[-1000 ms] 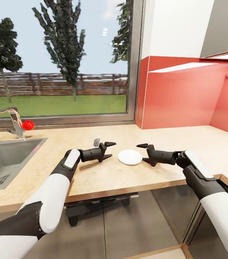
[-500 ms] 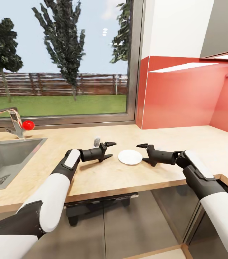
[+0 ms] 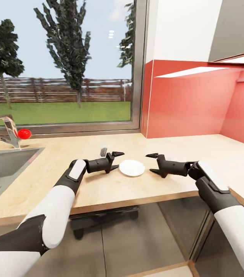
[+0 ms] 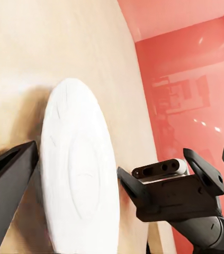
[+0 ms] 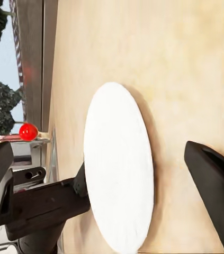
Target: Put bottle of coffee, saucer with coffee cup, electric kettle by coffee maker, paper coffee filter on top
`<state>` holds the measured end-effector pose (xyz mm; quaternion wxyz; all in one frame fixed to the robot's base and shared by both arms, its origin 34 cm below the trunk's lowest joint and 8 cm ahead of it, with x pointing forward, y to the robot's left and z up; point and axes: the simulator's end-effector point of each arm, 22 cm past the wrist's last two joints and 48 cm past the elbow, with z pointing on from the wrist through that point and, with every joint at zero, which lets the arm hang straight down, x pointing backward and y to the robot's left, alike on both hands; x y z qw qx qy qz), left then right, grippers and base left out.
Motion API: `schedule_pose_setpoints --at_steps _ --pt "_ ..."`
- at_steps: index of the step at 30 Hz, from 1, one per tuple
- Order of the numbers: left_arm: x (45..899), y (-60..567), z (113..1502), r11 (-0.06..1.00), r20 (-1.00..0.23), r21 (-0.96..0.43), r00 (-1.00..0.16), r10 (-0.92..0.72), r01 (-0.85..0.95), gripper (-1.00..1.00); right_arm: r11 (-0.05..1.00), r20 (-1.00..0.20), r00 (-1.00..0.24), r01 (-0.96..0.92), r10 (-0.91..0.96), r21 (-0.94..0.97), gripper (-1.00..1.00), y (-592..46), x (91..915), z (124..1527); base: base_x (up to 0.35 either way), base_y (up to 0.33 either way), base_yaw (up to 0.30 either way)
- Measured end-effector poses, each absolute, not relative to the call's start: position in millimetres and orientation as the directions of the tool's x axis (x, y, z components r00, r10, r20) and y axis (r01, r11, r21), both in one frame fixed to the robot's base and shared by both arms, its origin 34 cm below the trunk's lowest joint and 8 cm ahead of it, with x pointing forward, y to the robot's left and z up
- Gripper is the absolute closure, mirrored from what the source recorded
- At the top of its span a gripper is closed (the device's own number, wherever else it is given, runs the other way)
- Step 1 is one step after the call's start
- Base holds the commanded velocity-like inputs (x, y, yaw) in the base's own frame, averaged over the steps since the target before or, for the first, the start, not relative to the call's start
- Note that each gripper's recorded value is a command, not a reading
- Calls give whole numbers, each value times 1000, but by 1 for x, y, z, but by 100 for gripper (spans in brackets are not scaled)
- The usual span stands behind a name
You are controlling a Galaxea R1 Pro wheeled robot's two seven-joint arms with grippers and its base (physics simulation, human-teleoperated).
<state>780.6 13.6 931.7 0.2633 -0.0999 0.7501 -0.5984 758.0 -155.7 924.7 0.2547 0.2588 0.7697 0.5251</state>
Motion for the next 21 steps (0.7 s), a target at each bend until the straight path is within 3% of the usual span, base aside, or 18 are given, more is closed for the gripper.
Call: schedule_pose_setpoints --at_steps 21 --pt "780 12 932 254 -267 -954 -844 -465 162 -100 325 -132 -745 118 653 938 -100 -144 757 924 0 -21 0"
